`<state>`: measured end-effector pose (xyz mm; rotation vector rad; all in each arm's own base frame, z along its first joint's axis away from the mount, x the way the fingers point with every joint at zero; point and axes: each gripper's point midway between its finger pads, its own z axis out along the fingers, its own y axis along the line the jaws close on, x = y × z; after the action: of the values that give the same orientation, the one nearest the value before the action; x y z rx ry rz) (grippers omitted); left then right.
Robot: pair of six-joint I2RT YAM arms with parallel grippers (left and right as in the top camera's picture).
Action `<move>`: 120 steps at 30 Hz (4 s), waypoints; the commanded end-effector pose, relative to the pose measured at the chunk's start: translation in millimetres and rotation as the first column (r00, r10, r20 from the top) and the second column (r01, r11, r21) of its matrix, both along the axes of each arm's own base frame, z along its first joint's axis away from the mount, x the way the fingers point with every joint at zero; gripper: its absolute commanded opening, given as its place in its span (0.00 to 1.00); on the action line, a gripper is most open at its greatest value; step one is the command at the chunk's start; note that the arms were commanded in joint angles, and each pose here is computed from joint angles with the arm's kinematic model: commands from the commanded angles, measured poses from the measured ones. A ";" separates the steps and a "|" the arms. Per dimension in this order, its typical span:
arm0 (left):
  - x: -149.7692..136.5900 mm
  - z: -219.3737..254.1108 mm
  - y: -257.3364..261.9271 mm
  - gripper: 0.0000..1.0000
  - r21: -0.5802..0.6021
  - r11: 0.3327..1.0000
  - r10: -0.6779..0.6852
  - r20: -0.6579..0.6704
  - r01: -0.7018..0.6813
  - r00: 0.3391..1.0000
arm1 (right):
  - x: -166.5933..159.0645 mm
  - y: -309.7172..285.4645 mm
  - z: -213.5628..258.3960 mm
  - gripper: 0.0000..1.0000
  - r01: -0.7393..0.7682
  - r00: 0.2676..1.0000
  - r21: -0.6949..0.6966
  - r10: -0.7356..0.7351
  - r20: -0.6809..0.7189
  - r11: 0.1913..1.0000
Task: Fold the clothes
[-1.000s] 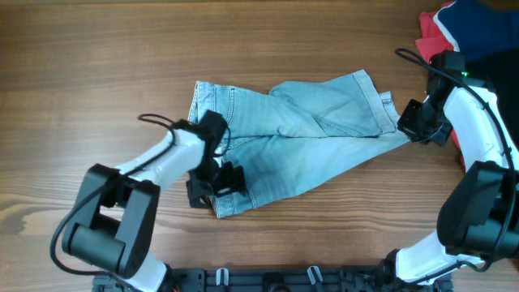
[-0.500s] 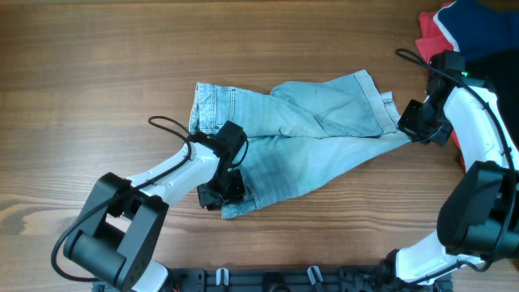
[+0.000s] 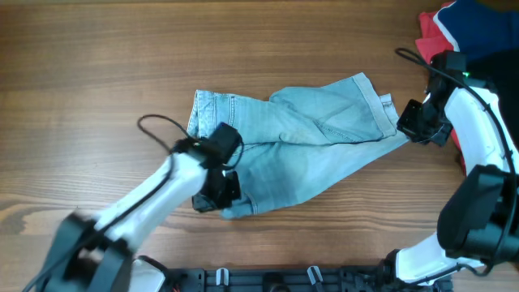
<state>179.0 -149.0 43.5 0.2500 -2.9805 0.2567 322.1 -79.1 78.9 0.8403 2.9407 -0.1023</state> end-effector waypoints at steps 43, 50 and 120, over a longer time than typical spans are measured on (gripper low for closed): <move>277.4 400.0 52.0 0.04 -0.273 0.937 0.248 0.959 0.217 0.134 | 88.1 -24.0 350.6 0.04 0.154 0.395 -0.165 0.092 0.914 0.974; 215.4 196.6 91.5 0.04 -0.077 0.994 0.111 0.593 -0.081 0.798 | 58.8 -18.3 158.4 0.04 0.041 0.900 -0.103 0.008 0.435 0.994; 9.5 -6.8 -43.0 0.52 -0.215 0.970 -0.143 -0.115 0.116 0.983 | 0.9 35.2 -18.4 0.93 -0.319 0.937 0.124 0.293 0.189 0.940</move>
<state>204.6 -196.2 56.2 -0.0340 -2.8445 0.5440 326.1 -47.8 66.1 0.4094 2.9014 0.1830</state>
